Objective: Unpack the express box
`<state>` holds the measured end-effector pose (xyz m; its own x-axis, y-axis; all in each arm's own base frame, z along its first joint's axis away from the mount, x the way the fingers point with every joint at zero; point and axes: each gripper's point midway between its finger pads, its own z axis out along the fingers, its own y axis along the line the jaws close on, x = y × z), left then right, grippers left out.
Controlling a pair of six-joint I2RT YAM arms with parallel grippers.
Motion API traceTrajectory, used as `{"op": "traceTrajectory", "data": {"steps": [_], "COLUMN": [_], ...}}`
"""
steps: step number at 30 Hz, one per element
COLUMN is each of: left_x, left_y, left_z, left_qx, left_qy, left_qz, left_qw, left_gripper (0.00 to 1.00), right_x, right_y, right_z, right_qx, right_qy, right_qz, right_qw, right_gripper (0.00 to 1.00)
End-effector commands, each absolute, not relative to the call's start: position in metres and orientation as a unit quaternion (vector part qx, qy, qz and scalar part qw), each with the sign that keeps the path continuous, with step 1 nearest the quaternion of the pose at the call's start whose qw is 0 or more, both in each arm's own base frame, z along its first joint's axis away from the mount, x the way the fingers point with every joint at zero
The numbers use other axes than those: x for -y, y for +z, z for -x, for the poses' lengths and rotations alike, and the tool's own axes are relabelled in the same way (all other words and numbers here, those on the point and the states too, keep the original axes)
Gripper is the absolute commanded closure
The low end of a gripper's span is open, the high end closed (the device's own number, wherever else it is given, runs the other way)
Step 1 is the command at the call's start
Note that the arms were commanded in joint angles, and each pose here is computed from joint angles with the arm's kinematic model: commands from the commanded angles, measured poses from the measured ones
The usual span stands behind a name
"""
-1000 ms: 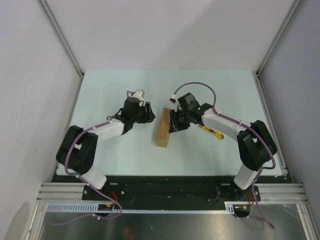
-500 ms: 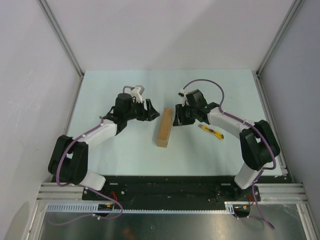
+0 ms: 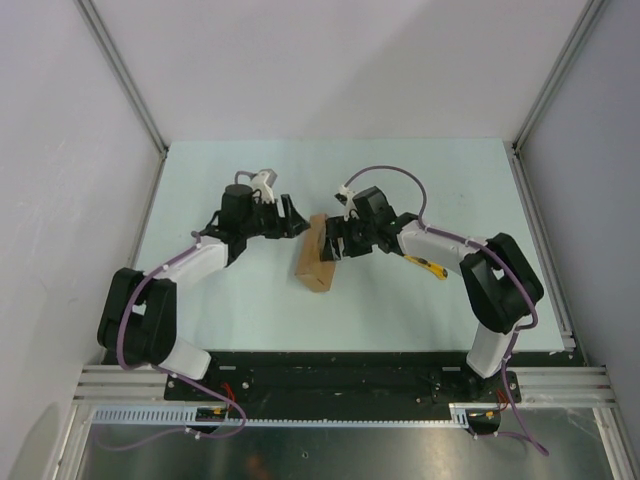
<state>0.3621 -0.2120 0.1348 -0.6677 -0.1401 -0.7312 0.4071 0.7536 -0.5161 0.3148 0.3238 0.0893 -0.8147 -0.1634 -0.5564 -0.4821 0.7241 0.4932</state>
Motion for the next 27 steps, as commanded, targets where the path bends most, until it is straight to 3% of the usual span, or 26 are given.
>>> {"op": "traceTrajectory", "data": {"steps": [1, 14, 19, 21, 24, 27], "left_x": [0.188, 0.185, 0.155, 0.16, 0.174, 0.187], "left_y": [0.136, 0.11, 0.09, 0.086, 0.075, 0.064], "left_z": [-0.374, -0.37, -0.374, -0.368, -0.358, -0.347], "left_qx": [-0.85, -0.868, -0.89, -0.891, -0.894, -0.897], "left_qy": [-0.326, -0.325, -0.258, -0.276, -0.311, -0.342], "left_qz": [-0.034, -0.033, 0.039, 0.039, 0.035, 0.057], "left_qw": [0.412, 0.374, 0.374, 0.358, 0.321, 0.275], "left_gripper": [0.23, 0.25, 0.25, 0.24, 0.28, 0.4], "right_x": [-0.331, -0.33, -0.33, -0.33, -0.332, -0.329], "right_y": [0.09, 0.083, 0.083, 0.082, 0.08, 0.08], "right_z": [-0.322, -0.334, -0.334, -0.334, -0.332, -0.337], "right_qx": [-0.89, -0.899, -0.899, -0.899, -0.899, -0.902], "right_qy": [0.321, 0.294, 0.295, 0.295, 0.299, 0.293], "right_qz": [0.181, 0.156, 0.156, 0.156, 0.154, 0.142], "right_qw": [0.267, 0.285, 0.285, 0.284, 0.279, 0.285], "right_gripper": [0.21, 0.18, 0.18, 0.18, 0.19, 0.2]}}
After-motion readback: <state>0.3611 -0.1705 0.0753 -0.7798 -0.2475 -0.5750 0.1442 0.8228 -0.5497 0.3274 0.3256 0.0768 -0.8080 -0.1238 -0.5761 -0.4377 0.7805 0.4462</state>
